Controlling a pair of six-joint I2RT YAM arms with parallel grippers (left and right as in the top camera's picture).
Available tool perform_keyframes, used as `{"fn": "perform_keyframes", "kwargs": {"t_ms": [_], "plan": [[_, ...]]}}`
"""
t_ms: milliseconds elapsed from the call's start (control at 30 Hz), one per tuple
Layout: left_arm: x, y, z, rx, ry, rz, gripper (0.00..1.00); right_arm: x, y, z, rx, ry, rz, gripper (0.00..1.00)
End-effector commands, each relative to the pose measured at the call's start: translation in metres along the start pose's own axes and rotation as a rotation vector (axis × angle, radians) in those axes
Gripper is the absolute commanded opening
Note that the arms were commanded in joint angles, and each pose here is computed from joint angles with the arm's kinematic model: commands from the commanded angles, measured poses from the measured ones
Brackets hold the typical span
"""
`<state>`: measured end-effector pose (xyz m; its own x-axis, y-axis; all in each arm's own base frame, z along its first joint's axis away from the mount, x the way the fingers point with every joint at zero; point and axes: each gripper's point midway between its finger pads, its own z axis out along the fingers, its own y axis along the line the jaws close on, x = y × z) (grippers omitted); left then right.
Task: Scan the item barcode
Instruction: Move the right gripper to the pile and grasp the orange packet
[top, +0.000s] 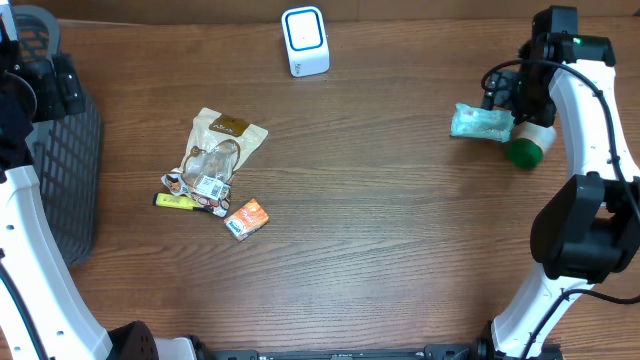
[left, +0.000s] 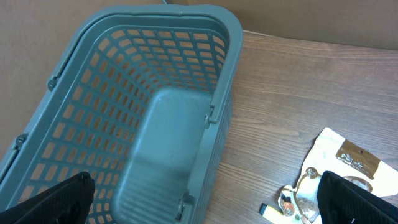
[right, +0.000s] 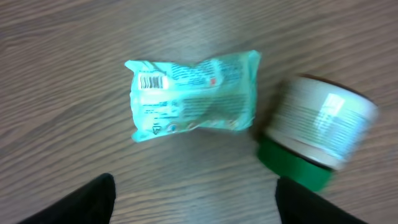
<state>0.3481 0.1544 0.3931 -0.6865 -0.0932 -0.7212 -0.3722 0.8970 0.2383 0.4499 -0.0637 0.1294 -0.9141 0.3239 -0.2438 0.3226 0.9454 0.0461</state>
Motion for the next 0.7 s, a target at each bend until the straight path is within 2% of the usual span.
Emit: {"fn": "perform_keyframes", "kwargs": {"t_ms": [0,167,300,667], "plan": [[-0.001,0.0,0.001,-0.002,0.0,0.015,1.0,-0.013,0.024,-0.024,-0.088,-0.065,-0.016,0.84],[-0.001,0.0,0.001,-0.001,0.0,0.015,1.0,-0.019,0.08,-0.065,-0.327,-0.094,-0.078,0.84],[-0.001,0.0,0.001,-0.001,0.001,0.015,1.0,0.003,0.136,-0.082,-0.534,-0.033,-0.151,0.84],[-0.001,0.0,0.001,-0.001,0.001,0.015,1.0,0.124,0.253,-0.052,-0.588,0.174,-0.461,0.79]]}}
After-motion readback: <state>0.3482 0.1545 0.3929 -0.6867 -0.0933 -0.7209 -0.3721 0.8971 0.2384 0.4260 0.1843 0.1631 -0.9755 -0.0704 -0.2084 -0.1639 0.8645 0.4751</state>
